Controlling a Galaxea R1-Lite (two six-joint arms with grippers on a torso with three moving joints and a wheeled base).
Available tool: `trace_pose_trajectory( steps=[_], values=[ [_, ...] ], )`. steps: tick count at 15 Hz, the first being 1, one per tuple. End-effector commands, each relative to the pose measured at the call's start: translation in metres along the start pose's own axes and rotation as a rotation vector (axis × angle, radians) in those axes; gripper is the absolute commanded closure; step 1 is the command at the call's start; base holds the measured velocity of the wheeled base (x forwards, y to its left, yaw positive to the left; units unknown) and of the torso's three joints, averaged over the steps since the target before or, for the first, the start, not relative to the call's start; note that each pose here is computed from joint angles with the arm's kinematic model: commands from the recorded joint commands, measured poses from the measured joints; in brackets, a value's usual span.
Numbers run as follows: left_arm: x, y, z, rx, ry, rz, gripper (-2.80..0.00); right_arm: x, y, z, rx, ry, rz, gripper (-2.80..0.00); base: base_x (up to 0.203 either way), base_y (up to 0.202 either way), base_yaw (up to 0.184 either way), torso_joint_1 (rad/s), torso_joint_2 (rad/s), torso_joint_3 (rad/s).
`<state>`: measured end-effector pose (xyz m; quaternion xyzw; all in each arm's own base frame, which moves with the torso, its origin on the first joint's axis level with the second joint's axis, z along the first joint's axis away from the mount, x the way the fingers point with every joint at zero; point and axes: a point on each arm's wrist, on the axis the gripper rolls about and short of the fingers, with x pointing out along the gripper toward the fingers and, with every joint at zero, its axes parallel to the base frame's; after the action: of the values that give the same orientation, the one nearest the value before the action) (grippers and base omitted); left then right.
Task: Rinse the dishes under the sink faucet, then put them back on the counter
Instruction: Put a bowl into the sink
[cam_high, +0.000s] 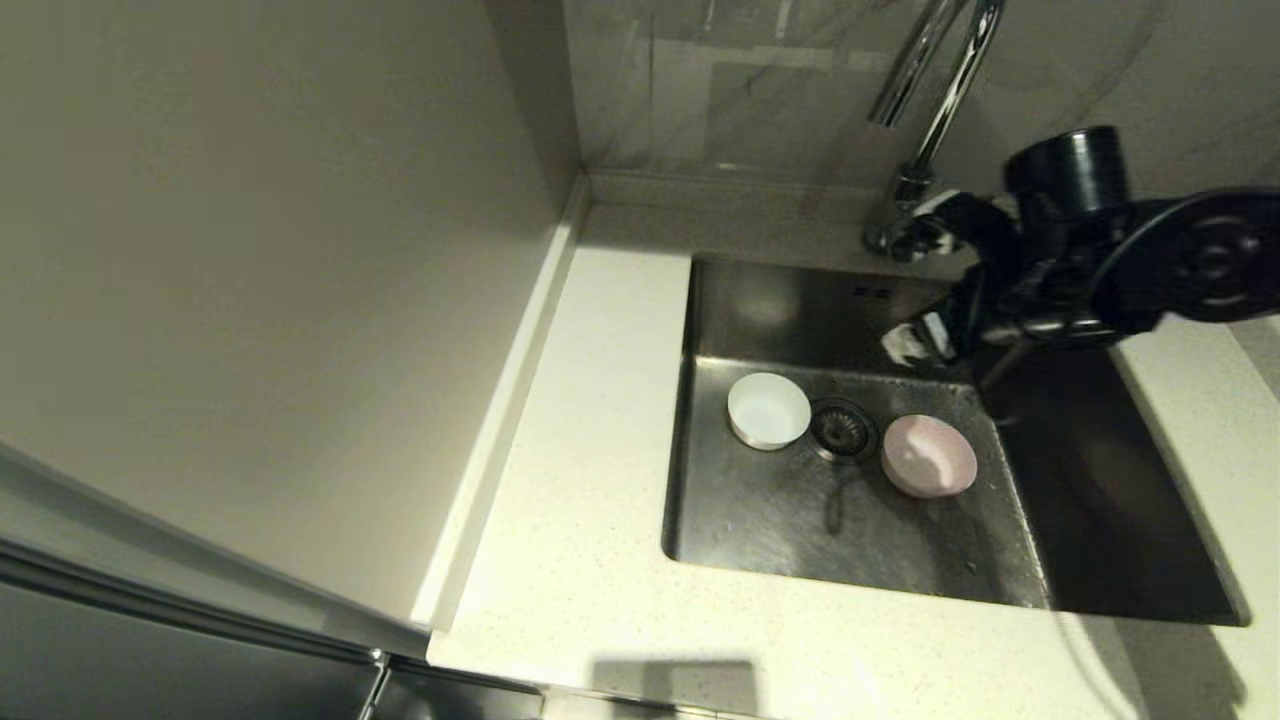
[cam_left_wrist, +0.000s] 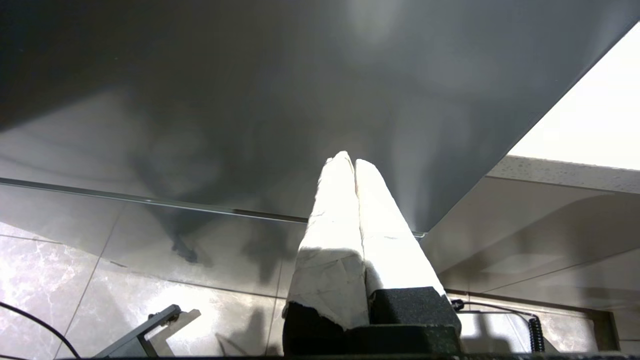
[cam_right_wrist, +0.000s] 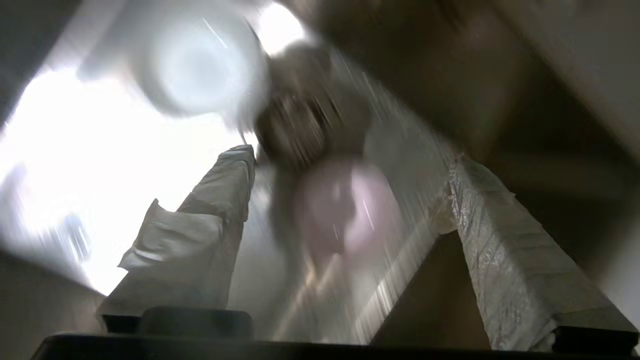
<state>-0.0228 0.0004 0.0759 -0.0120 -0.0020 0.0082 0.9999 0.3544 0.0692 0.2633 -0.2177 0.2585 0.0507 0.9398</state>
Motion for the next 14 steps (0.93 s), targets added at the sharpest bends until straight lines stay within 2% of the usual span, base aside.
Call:
trace_pose_trajectory(
  steps=[1,2,4,6,8,9,11,14],
  values=[
    [0.0,0.0,0.0,-0.001,-0.002,0.0,0.0,-0.084,-0.046,-0.035,0.102,0.078,-0.08,-2.8,0.0,0.0,0.0,0.0,0.0,0.0],
    [0.0,0.0,0.0,-0.001,-0.002,0.0,0.0,-0.098,-0.056,-0.061,0.189,0.171,-0.08,-2.8,0.0,0.0,0.0,0.0,0.0,0.0],
    [0.0,0.0,0.0,-0.001,-0.002,0.0,0.0,-0.122,-0.061,-0.095,0.444,0.326,-0.037,-2.8,0.0,0.0,0.0,0.0,0.0,0.0],
    [0.0,0.0,0.0,-0.001,-0.002,0.0,0.0,-0.134,-0.056,-0.113,0.684,0.469,-0.023,-2.8,0.0,0.0,0.0,0.0,0.0,0.0],
    [0.0,0.0,0.0,-0.001,-0.002,0.0,0.0,-0.135,-0.052,-0.123,0.866,0.559,-0.061,-2.8,0.0,0.0,0.0,0.0,0.0,0.0],
    [0.0,0.0,0.0,-0.001,-0.002,0.0,0.0,-0.129,-0.05,-0.13,0.915,0.604,-0.09,-2.8,0.0,0.0,0.0,0.0,0.0,0.0],
    [0.0,0.0,0.0,-0.001,-0.002,0.0,0.0,-0.123,-0.059,-0.14,0.944,0.638,-0.161,-2.8,0.0,0.0,0.0,0.0,0.0,0.0],
    [0.0,0.0,0.0,-0.001,-0.002,0.0,0.0,-0.108,-0.086,-0.159,0.961,0.595,-0.261,-2.8,0.0,0.0,0.0,0.0,0.0,0.0]
  ],
)
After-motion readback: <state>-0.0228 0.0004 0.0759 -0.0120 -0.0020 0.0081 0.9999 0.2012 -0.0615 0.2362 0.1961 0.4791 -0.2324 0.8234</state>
